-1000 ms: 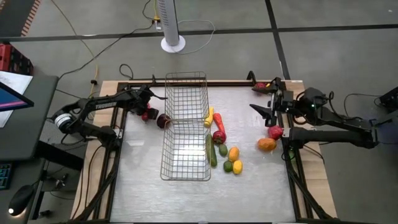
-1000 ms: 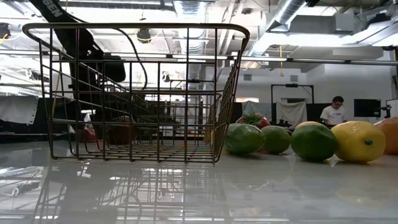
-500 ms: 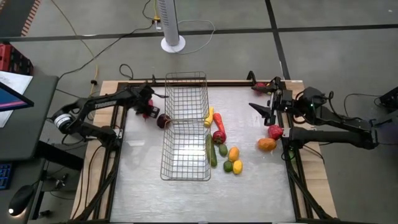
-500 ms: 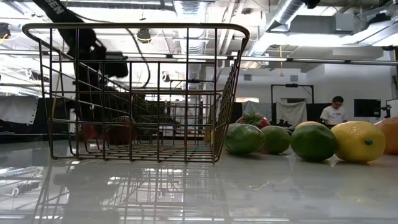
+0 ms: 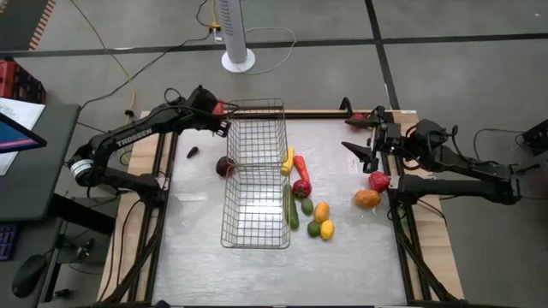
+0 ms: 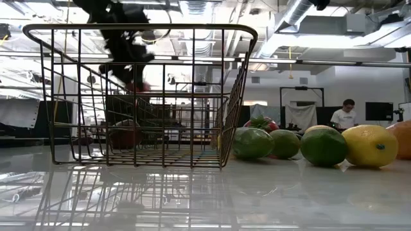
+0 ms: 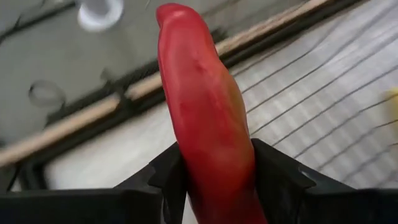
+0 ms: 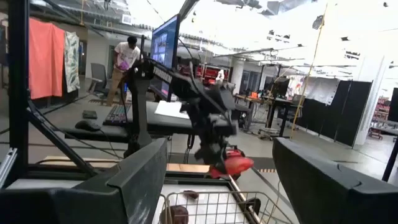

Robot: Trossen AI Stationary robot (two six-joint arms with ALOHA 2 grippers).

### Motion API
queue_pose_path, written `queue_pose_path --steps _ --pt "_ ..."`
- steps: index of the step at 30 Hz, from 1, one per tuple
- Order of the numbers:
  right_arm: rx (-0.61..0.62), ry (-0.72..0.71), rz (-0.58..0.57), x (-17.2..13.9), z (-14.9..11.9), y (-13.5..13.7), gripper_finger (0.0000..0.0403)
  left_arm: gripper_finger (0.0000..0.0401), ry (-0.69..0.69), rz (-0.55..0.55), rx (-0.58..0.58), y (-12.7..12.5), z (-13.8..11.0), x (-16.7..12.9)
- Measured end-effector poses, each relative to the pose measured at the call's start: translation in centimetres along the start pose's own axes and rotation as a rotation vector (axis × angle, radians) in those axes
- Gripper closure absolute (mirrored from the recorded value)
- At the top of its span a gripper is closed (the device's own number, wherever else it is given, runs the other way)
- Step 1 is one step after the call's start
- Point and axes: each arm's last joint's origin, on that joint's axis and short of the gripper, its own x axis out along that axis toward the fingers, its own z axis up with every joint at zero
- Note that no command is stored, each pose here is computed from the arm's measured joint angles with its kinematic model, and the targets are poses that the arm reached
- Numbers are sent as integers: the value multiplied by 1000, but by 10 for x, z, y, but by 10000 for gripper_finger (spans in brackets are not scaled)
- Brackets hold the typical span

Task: Sort produce into baskets
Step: Put the red pepper into the top basket, then put the red apple into the bottom basket

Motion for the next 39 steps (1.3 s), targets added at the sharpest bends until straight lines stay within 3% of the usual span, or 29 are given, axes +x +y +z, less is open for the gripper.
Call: queue_pose_path --steps 5,8,13,19,24,29,34,39 --pt "1 32 5 8 -6 0 85 254 -48 -241 83 -30 6 -12" --pt "0 31 5 11 -7 0 85 235 -52 -315 147 -46 1 -18" --pt "-1 13 2 12 -6 0 85 175 -68 -281 204 -62 -7 -24" --pt "17 10 1 12 -6 0 85 110 -17 -243 222 -60 -7 -31" --pt "18 21 3 12 -7 0 85 104 89 -72 245 -45 -8 -42" --pt "21 49 7 11 -9 0 85 104 248 -19 272 -38 -35 -42" --pt "25 84 12 11 -13 1 85 104 149 15 240 -30 -62 -56" --pt "38 88 13 11 -13 1 85 104 92 -65 77 -20 -92 -54"
